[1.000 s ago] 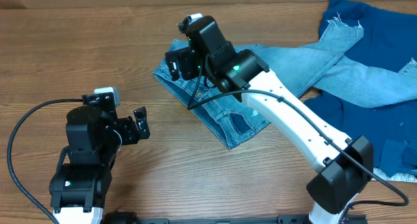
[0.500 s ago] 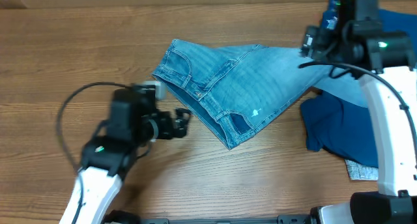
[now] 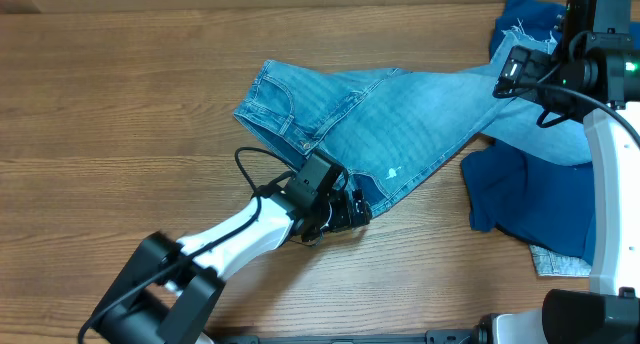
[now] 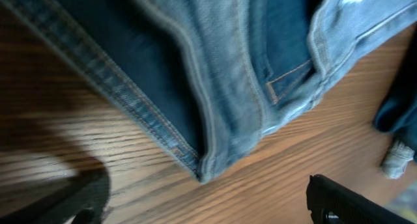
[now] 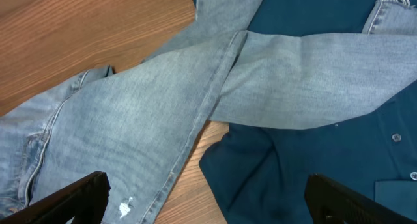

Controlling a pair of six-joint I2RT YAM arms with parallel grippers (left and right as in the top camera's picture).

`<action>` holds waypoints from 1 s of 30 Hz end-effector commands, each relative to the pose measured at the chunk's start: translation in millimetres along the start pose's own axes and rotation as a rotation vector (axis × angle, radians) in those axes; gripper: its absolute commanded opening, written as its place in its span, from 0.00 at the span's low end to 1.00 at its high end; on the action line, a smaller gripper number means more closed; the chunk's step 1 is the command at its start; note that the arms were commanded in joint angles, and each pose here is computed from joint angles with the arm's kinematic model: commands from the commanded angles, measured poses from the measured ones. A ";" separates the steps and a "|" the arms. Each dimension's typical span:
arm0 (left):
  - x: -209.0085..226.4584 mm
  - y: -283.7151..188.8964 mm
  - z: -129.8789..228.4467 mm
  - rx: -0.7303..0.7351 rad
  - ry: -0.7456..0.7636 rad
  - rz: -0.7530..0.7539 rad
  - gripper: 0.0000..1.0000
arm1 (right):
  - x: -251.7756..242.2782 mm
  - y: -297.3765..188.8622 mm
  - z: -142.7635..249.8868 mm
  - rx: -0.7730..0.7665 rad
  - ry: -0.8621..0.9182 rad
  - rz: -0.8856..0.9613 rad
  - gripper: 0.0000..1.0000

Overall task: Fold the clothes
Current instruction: 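Grasp the jeans waistband with the left gripper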

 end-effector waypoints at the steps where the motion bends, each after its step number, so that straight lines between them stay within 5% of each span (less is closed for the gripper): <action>1: 4.0 11.0 -1.3 0.009 -0.097 -0.016 1.00 | 2.0 -10.3 -4.4 -0.026 -0.002 -0.022 1.00; 5: 0.8 20.4 -14.3 -0.045 -0.076 0.008 0.99 | 1.7 -10.2 -3.9 -0.024 -0.002 -0.022 1.00; 7: 1.8 25.6 -14.2 -0.037 -0.077 0.013 0.89 | 1.4 -10.2 -3.2 -0.020 -0.003 -0.020 1.00; 8: 3.0 27.3 -13.4 -0.031 -0.080 0.011 0.77 | 1.3 -10.2 -3.0 -0.020 -0.003 -0.019 1.00; 10: 4.4 28.7 -12.8 -0.028 -0.081 0.007 0.37 | 1.3 -10.2 -3.1 -0.020 -0.003 -0.020 1.00; 14: 4.5 28.7 -12.9 -0.028 -0.081 0.007 0.06 | 1.3 -10.2 -3.0 -0.020 -0.003 -0.019 1.00; 22: -2.0 14.5 -22.0 -0.071 0.022 0.031 0.04 | 1.2 -10.2 -3.1 -0.020 -0.003 -0.019 1.00; 30: 7.8 -58.5 -52.3 -0.279 0.121 -0.059 0.04 | 1.2 -10.2 -3.1 -0.020 -0.003 -0.019 1.00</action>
Point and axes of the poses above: each gripper's point midway between its finger pads, its own y axis out along the fingers, its own x axis along the line the jaws close on, z = x × y, the point moved 3 cm from there along -y, back along the fingers, and after that the axes turned 11 degrees about y, right-handed, at the moved point
